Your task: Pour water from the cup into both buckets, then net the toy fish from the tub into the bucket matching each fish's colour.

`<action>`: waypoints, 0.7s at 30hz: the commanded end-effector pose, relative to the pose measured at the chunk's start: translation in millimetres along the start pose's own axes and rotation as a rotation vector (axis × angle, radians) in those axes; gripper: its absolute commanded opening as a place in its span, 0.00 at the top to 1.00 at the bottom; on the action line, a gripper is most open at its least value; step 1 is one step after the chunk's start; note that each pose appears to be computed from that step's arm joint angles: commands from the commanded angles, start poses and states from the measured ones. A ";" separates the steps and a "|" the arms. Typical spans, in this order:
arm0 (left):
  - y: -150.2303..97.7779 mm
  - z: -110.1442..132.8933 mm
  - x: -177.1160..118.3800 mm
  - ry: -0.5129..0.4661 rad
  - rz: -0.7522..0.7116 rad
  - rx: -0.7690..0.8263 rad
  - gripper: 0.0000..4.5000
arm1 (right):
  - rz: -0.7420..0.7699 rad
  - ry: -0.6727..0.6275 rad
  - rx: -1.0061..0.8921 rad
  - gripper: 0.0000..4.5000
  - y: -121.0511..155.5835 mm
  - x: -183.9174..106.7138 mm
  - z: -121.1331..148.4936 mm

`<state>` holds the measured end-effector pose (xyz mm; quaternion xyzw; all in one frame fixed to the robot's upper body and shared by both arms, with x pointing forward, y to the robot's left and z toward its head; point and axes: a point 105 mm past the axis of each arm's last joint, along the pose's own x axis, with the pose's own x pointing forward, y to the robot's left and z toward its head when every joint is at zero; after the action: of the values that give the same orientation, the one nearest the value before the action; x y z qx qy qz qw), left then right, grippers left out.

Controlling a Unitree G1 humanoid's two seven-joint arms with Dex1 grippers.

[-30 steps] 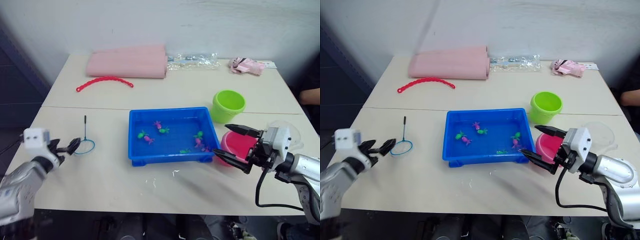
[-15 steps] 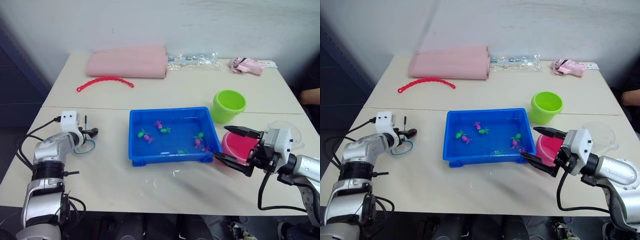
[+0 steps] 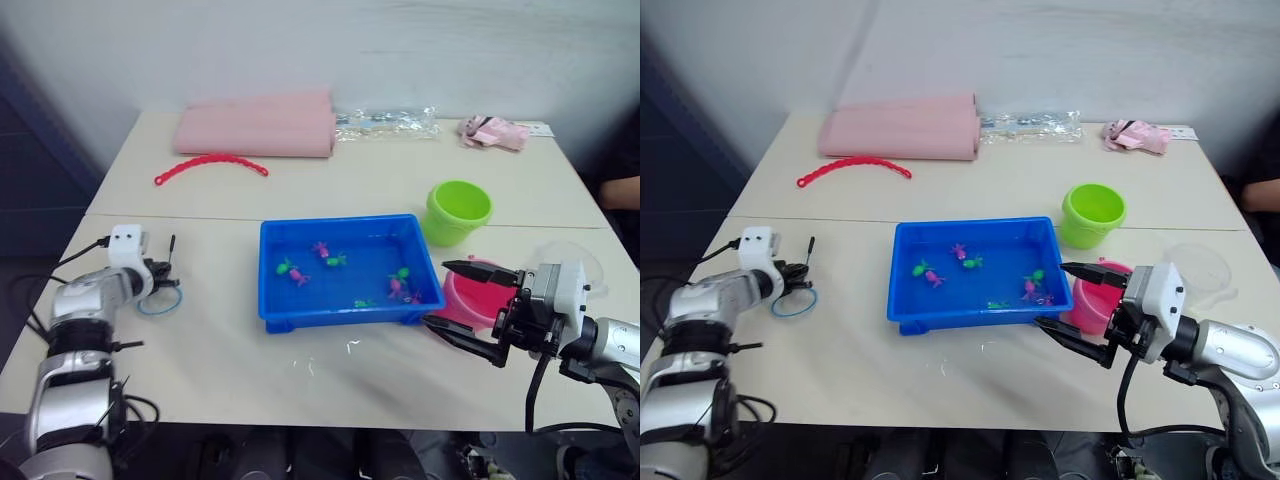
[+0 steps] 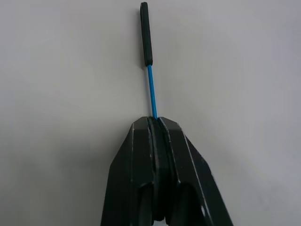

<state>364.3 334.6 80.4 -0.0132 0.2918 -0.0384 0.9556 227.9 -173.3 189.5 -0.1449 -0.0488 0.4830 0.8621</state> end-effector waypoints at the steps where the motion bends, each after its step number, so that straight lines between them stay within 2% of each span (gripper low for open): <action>1: -3.3 41.6 -40.4 -0.138 -0.189 0.065 0.99 | 0.014 -0.042 -0.020 0.00 3.1 0.9 22.1; 2: -7.5 50.6 -54.8 -0.164 -0.263 0.099 0.99 | 0.036 -0.045 -0.012 0.00 6.2 3.8 25.1; 3: -15.7 56.9 -70.3 -0.190 -0.360 0.199 0.99 | 0.070 -0.044 0.003 0.00 10.6 8.6 27.7; 5: -36.3 60.5 -92.3 -0.220 -0.533 0.394 0.99 | 0.114 -0.036 0.022 0.00 14.9 15.3 31.2; 6: -40.9 59.8 -96.9 -0.224 -0.571 0.439 0.99 | 0.121 -0.033 0.027 0.00 15.2 16.6 32.1; 8: -73.7 73.7 -117.2 -0.332 -0.755 0.601 0.99 | 0.169 -0.010 0.041 0.00 16.3 25.6 34.1; 10: -100.7 73.0 -128.4 -0.332 -0.891 0.765 0.99 | 0.235 0.037 0.052 0.00 20.1 33.4 33.3; 13: -141.9 61.7 -133.1 -0.273 -1.059 0.966 0.99 | 0.289 0.091 0.071 0.00 23.2 46.9 32.1; 18: -197.7 53.3 -132.6 -0.255 -1.203 1.078 0.99 | 0.309 0.121 0.065 0.00 21.7 67.4 32.1; 21: -220.6 48.3 -125.7 -0.236 -1.237 1.096 0.99 | 0.317 0.127 0.081 0.00 23.5 85.0 29.5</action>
<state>273.5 138.4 201.1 0.2759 0.0693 -0.6888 0.6669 244.1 -92.6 208.7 -0.1435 0.0432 0.6026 0.7839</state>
